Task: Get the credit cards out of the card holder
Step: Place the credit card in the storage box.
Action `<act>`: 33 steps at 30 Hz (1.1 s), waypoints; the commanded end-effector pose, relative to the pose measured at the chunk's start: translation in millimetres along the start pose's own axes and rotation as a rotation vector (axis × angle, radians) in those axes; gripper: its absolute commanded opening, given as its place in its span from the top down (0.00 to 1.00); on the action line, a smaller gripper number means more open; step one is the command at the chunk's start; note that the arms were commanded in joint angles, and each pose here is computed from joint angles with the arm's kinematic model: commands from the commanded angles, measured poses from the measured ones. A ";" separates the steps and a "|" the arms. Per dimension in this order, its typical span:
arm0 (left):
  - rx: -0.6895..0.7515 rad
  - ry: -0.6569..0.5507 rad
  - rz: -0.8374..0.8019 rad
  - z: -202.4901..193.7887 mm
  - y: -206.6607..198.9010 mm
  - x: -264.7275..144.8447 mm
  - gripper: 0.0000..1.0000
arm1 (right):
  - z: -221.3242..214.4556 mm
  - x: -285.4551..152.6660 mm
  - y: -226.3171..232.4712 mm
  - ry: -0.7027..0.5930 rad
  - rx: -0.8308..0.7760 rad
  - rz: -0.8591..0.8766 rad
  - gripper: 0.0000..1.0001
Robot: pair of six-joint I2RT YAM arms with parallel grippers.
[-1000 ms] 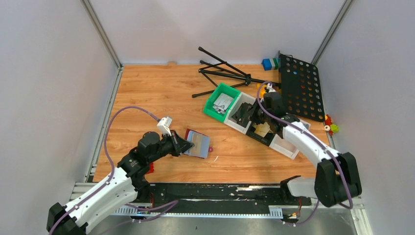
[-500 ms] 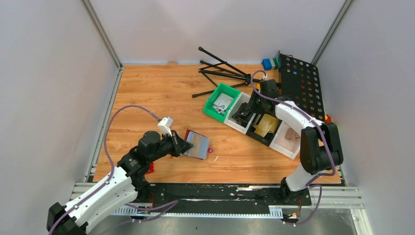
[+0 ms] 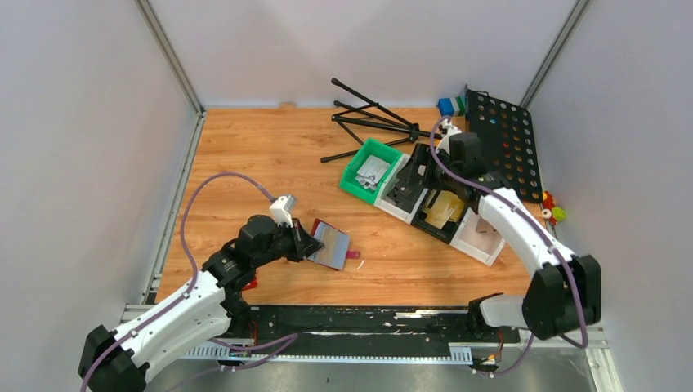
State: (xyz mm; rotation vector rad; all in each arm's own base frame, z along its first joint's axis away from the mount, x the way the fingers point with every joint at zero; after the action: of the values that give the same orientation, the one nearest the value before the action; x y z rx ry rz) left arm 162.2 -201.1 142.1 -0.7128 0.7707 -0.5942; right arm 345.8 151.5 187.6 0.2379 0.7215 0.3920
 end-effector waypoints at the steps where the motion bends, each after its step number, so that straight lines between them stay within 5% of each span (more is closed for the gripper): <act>1: 0.069 -0.010 -0.033 15.8 -17.5 3.2 1.00 | -22.5 -27.9 53.8 -0.011 -0.079 0.239 0.22; 13: 0.046 0.032 0.203 6.9 29.3 22.1 0.97 | -133.0 -29.3 139.0 0.171 -0.113 0.455 0.35; 23: 0.050 0.110 0.210 -11.3 41.0 25.4 0.93 | -165.3 -8.9 198.3 0.280 -0.155 0.554 0.55; 33: 0.043 0.129 0.190 -17.9 42.0 24.9 0.90 | -199.2 39.5 194.9 0.373 -0.081 0.462 0.84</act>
State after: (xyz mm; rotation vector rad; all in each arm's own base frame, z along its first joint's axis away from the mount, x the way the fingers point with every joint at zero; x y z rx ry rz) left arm 169.5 -194.3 85.8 -0.5497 0.9632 -0.4380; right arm 169.0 341.2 83.1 0.2074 1.0619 0.9414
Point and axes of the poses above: each gripper's point midway between its finger pads, its own x axis out along the fingers, its own y axis along the line the jaws close on, z = x × y, the point moved 2 cm from there along -x, back along the fingers, and after that the axes turned 11 degrees about -x, right-handed, at the moved point
